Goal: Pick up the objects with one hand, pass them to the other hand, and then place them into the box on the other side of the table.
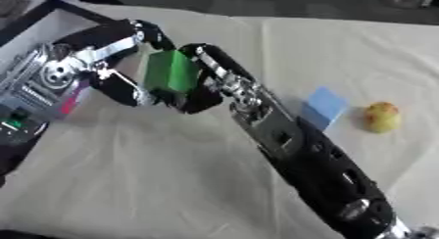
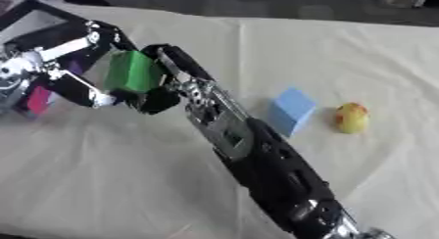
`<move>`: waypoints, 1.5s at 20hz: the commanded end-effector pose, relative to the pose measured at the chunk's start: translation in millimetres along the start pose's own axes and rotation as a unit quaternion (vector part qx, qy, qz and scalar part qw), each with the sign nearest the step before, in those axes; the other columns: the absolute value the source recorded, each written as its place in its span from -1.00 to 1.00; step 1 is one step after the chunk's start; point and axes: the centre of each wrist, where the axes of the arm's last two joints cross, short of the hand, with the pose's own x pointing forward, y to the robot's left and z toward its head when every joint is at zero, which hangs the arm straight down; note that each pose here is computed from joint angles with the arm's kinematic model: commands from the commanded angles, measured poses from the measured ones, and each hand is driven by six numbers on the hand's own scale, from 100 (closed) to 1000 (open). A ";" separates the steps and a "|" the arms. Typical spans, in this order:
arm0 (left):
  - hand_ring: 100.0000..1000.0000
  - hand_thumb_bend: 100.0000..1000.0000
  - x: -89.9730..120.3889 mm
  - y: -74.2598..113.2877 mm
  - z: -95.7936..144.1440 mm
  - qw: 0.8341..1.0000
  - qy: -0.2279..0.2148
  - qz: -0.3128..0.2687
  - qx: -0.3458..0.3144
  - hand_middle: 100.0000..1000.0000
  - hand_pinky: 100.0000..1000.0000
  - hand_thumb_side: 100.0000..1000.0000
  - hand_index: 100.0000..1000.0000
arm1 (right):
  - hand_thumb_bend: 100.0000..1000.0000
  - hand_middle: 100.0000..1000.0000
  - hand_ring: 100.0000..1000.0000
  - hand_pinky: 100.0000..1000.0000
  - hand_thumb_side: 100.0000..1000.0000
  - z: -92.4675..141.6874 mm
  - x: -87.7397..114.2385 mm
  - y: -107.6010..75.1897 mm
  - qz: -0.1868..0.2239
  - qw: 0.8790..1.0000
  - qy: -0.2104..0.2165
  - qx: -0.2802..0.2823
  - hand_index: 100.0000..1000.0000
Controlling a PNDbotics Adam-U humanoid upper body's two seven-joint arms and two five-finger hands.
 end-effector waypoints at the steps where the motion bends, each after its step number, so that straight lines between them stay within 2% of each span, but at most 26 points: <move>1: 0.51 -0.58 4.1 11.3 2.6 1.000 -0.004 -0.005 0.015 0.31 0.76 -1.00 0.44 | -1.00 -0.11 -0.02 -0.03 -0.97 -2.5 15.4 1.0 0.001 1.000 -0.024 0.005 -0.18; 6: 0.43 -0.88 5.3 11.5 2.5 1.000 -0.004 0.004 0.023 0.16 0.74 -1.00 0.27 | -1.00 -0.11 -0.02 -0.03 -0.98 -2.4 15.6 2.1 0.003 1.000 -0.027 0.012 -0.18; 13: 0.18 -0.86 5.2 10.1 1.8 0.999 0.000 0.009 0.040 -0.16 0.65 -1.00 -0.19 | -1.00 -0.07 0.02 0.02 -1.00 -1.9 17.1 1.7 -0.002 0.999 -0.031 0.014 -0.13; 17: 0.09 -0.84 3.7 9.1 1.7 0.998 0.010 0.001 0.057 -0.29 0.61 -1.00 -0.29 | -1.00 0.01 0.08 0.08 -0.97 -1.6 17.0 -0.3 -0.004 0.999 -0.034 0.005 -0.04; 19: 0.08 -0.80 3.0 8.7 2.2 0.998 0.015 -0.005 0.063 -0.32 0.60 -1.00 -0.25 | -1.00 0.06 0.13 0.12 -0.77 -1.8 15.2 -1.1 -0.001 1.000 -0.030 -0.002 0.02; 23: 0.06 -0.74 1.4 8.5 4.5 0.997 0.026 -0.015 0.069 -0.34 0.59 -1.00 -0.26 | -1.00 0.22 0.29 0.21 -0.24 -2.6 9.6 -3.6 0.011 1.000 -0.003 -0.023 0.20; 27: 0.04 -0.71 -0.1 8.7 7.7 0.997 0.033 -0.018 0.069 -0.36 0.59 -1.00 -0.28 | -1.00 0.29 0.36 0.24 0.00 -3.5 6.9 -5.6 0.020 0.999 0.025 -0.034 0.32; 30: 0.04 -0.71 -2.0 8.6 10.3 0.997 0.037 -0.017 0.064 -0.37 0.59 -1.00 -0.29 | -1.00 0.30 0.37 0.22 0.15 -2.8 9.6 -7.8 0.025 0.999 0.025 -0.033 0.34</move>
